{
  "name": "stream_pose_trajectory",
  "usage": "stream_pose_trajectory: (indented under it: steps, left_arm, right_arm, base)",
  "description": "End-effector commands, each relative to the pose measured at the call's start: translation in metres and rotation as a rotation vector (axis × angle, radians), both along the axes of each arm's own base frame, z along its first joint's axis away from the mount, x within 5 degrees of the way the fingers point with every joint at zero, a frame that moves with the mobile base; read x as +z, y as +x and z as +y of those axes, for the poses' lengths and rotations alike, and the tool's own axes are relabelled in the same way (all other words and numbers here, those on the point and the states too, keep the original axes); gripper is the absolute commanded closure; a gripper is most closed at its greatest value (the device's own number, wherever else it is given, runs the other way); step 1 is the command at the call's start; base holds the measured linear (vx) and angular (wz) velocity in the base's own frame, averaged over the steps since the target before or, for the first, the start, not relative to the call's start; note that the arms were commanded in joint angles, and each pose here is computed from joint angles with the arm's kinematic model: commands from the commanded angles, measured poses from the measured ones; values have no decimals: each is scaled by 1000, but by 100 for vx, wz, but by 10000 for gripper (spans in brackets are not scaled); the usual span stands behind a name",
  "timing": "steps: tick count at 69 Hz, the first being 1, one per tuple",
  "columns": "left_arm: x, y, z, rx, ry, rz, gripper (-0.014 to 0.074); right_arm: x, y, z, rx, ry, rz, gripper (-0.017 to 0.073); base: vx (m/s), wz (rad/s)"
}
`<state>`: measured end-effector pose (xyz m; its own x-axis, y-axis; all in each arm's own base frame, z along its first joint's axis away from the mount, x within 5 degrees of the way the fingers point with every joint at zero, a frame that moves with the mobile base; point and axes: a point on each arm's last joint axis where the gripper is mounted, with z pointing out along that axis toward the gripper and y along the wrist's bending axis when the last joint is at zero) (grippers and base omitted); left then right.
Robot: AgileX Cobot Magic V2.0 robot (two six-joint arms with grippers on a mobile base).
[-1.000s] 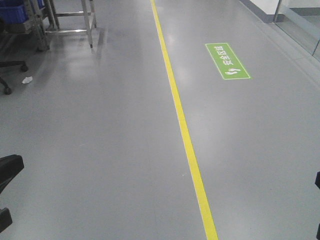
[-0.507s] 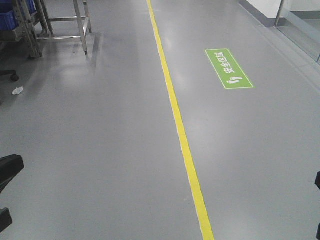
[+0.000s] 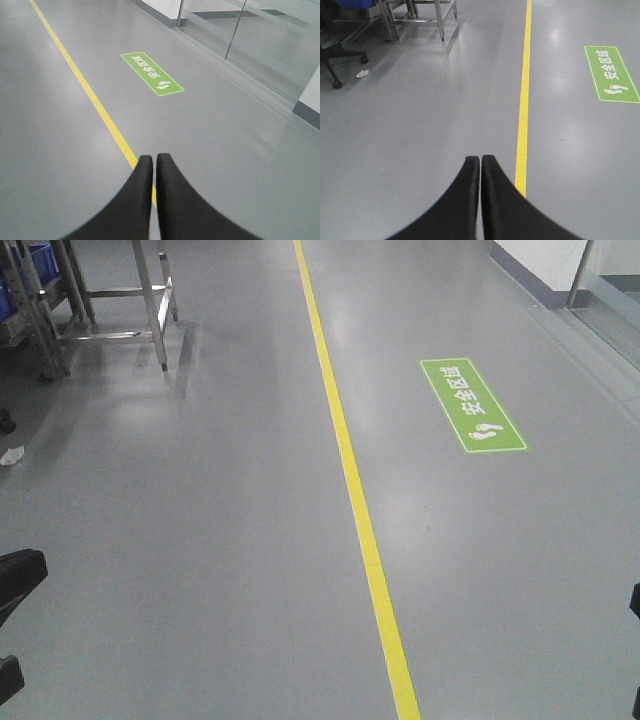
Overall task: Move and align brake pads A on conveyor
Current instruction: 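Drive along the yellow floor line past the green floor sign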
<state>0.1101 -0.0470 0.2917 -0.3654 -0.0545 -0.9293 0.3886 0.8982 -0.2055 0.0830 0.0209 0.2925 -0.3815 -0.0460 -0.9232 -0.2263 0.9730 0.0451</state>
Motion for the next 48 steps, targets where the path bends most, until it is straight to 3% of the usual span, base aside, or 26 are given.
stream_pose_trajectory:
  steps: [1,48]
  left_arm:
    - [12,3,1,25,-28,-51,600]
    - [12,3,1,25,-28,-52,600]
  right_arm:
    - [14,3,-1,-14,17,-89,566]
    - [14,3,-1,-14,18,-90,566]
  base:
    - [54,-3]
    - [60,-4]
